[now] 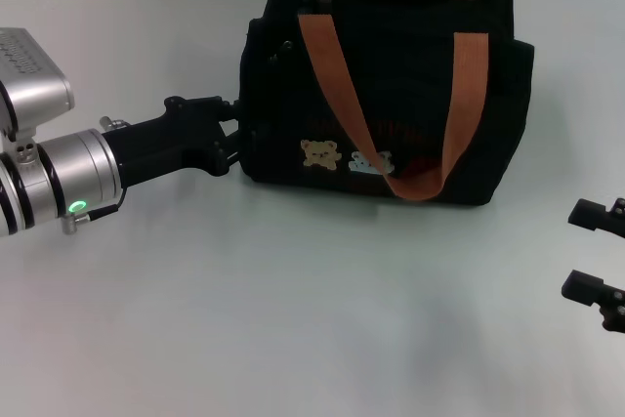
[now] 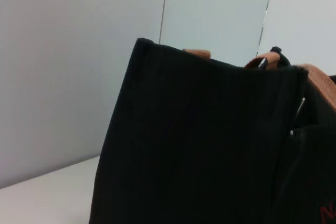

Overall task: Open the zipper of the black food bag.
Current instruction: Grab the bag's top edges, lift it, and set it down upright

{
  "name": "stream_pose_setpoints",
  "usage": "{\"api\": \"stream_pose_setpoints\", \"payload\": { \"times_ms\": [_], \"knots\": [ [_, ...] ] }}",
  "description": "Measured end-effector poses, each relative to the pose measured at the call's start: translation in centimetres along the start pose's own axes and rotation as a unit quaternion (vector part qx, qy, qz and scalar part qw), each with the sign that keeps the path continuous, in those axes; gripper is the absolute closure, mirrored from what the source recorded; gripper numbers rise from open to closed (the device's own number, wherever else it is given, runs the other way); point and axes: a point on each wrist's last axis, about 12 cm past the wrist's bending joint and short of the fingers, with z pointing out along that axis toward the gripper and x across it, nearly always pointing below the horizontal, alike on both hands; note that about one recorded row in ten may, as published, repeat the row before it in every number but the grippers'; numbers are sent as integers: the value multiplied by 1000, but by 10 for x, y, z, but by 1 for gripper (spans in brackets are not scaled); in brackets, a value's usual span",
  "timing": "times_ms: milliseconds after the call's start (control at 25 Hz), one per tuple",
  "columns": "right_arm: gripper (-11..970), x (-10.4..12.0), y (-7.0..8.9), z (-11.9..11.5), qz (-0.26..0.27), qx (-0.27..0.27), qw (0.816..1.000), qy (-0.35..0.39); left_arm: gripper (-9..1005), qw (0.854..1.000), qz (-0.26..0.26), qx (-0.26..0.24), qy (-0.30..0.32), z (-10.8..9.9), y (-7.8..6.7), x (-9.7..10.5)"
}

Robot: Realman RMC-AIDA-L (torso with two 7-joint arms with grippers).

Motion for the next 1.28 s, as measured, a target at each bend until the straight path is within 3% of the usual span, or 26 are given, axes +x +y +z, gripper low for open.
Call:
{"api": "stream_pose_setpoints", "payload": {
  "times_ms": [40, 200, 400, 800, 1040, 1200, 1280],
  "knots": [
    [125, 0, 0, 0, 0, -1, 1000, 0, 406, 1000, 0, 1, 0, 0, -1, 1],
    [125, 0, 0, 0, 0, -1, 1000, -1, 650, 1000, -1, 2, -1, -1, -1, 1],
    [125, 0, 0, 1, 0, -1, 1000, -2, 791, 1000, -2, 8, -3, -1, -3, 2],
    [124, 1, 0, 2, 1, 0, 1000, -2, 876, 1000, -2, 8, -8, -3, -4, 2],
    [124, 1, 1, 2, 1, 1, 1000, -2, 878, 1000, 7, 3, -30, -10, -5, 3],
    [124, 1, 1, 2, 0, 1, 1000, -2, 879, 998, 32, 0, -45, -25, -2, 2],
    [125, 1, 0, 2, 0, 0, 1000, -3, 880, 994, 83, -3, -65, -51, 5, -14]
  ]
}}
